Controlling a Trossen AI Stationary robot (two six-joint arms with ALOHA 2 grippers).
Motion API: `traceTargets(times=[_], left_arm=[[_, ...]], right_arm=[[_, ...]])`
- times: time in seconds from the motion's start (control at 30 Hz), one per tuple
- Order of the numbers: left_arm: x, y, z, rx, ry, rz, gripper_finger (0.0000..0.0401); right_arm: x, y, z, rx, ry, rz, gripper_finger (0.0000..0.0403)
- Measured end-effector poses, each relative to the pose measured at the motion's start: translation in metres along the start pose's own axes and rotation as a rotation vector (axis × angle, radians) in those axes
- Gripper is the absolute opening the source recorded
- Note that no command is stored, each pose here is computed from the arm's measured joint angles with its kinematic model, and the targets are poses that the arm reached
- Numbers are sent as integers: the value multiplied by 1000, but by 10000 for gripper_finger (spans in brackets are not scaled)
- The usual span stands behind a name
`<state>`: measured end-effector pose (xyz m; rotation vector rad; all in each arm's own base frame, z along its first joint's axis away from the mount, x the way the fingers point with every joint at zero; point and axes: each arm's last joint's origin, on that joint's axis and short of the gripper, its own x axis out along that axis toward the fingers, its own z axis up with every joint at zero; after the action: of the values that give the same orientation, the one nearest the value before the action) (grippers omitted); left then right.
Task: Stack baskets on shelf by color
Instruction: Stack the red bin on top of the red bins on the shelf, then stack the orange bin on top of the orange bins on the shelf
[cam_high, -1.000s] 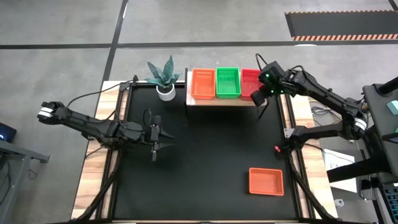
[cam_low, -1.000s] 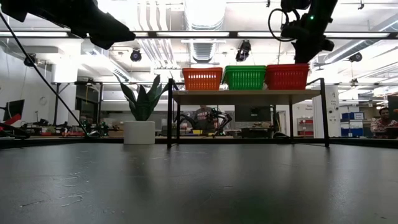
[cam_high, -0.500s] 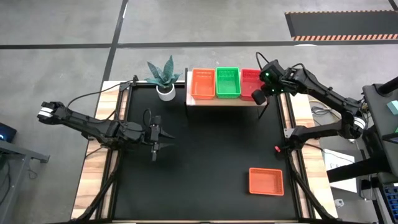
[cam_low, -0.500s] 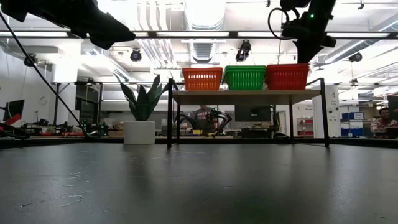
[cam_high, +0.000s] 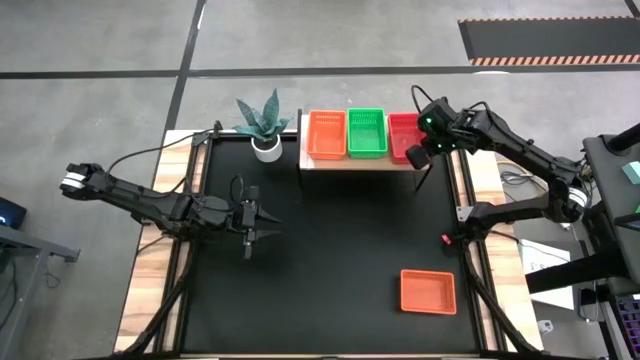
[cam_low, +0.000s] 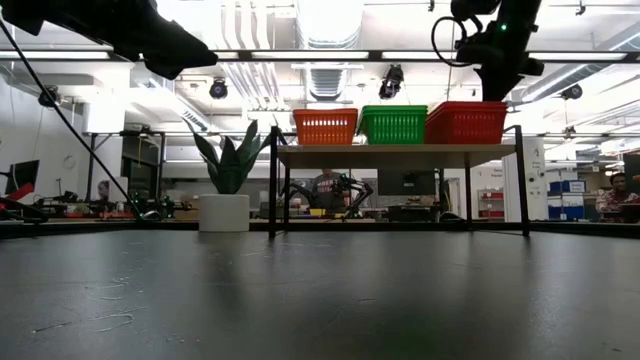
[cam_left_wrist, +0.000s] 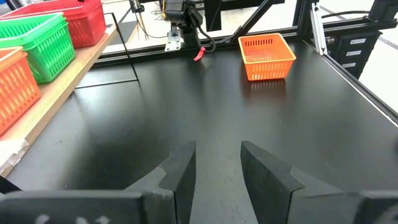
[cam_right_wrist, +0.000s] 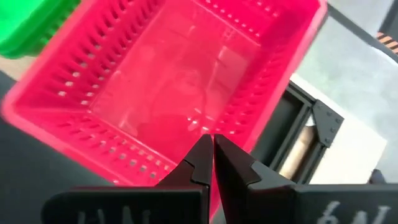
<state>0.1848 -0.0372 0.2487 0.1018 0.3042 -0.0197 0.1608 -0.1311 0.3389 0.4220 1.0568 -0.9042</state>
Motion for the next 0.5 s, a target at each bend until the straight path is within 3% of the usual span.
traceTargets(times=[0.27, 0.5], left_arm=[[0, 0, 1, -1, -5, 0, 112], [0, 0, 2, -3, -17, 1, 112]], right_arm=[[-28, 8, 4, -9, -83, 126, 9], [-64, 38, -12, -71, -160, 298, 9]])
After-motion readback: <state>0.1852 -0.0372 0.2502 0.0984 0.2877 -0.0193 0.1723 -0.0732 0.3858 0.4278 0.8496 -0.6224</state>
